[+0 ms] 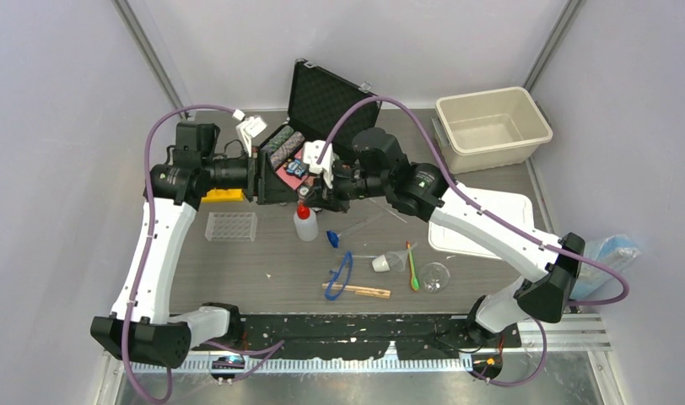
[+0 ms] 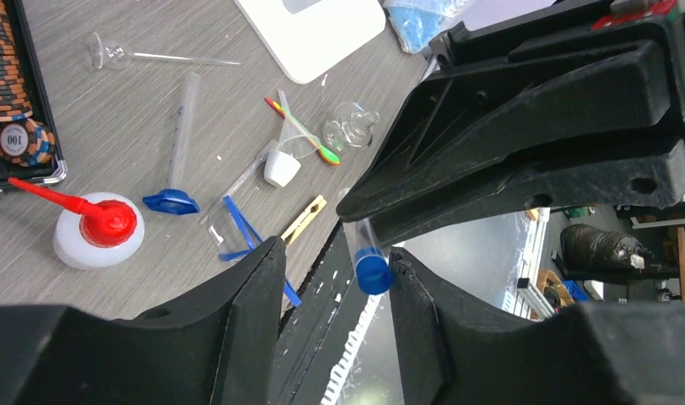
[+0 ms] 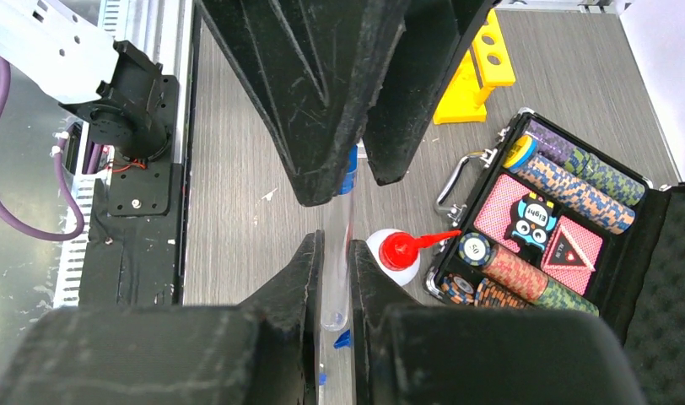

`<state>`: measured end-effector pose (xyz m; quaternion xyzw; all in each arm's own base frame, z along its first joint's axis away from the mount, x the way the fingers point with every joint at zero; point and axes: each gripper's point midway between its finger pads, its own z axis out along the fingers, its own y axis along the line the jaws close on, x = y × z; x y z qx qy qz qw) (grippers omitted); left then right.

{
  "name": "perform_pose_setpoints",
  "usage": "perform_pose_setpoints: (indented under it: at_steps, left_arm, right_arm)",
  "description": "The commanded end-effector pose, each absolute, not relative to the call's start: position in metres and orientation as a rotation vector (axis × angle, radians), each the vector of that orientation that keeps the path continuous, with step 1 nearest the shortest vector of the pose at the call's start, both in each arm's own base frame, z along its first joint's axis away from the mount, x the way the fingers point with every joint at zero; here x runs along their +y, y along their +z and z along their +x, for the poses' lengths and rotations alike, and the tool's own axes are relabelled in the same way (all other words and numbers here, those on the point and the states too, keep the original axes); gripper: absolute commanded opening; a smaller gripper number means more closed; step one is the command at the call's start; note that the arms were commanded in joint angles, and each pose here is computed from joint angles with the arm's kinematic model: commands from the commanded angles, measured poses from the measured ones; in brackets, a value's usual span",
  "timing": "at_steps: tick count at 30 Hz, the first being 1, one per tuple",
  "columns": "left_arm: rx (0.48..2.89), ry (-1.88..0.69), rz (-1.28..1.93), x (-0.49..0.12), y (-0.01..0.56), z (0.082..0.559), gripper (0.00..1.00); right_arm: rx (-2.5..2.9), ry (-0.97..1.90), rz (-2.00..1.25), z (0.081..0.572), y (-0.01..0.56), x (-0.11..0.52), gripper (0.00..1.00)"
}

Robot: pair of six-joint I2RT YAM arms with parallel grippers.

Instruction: Organize the chemistry lab equipment

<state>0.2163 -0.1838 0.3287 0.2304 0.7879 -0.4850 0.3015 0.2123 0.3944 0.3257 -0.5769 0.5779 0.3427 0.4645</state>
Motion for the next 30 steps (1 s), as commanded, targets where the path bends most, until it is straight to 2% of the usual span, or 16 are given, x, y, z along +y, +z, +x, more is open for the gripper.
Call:
perform_pose_setpoints:
  at_steps: [1,4,9,12,14,15,16,17,19,26,30]
  left_arm:
    - [2.026,-1.307,0.632,-0.188,0.342,0.214,0.48]
    - [2.025,-1.304,0.639,-0.189,0.34,0.213,0.46]
    - [2.049,-1.273,0.629,-0.188,0.333,0.216,0.19]
    - [2.06,-1.251,0.64,-0.186,0.33,0.213,0.09]
    - [2.077,-1.198,0.631,-0.181,0.326,0.214,0.02]
    - [2.09,-1.164,0.627,-0.177,0.323,0.215,0.0]
    - [2.111,-1.098,0.608,-0.168,0.318,0.219,0.0]
    - [2.142,-1.045,0.594,-0.16,0.311,0.221,0.0]
    - [2.212,-0.89,0.636,-0.136,0.293,0.225,0.0]
    - [2.466,-0.257,0.731,-0.007,0.213,0.255,0.0]
    - [2.455,-0.073,0.796,0.033,0.188,0.276,0.0]
  right_arm:
    - [1.344,0.829,-1.399,0.214,0.346,0.404,0.05]
    - [1.35,0.822,-1.399,0.215,0.344,0.406,0.05]
    - [1.353,0.811,-1.39,0.218,0.344,0.408,0.05]
    - [1.367,0.78,-1.368,0.225,0.344,0.407,0.05]
    - [1.383,0.755,-1.342,0.23,0.344,0.406,0.31]
    - [1.395,0.737,-1.329,0.233,0.344,0.404,0.61]
    - [1.408,0.725,-1.331,0.234,0.341,0.401,0.73]
    - [1.408,0.705,-1.339,0.235,0.34,0.398,0.9]
    - [1.411,0.673,-1.364,0.234,0.336,0.387,0.98]
    - [1.522,0.64,-1.36,0.251,0.311,0.345,0.95]
    - [1.562,0.597,-1.353,0.262,0.301,0.328,0.95]
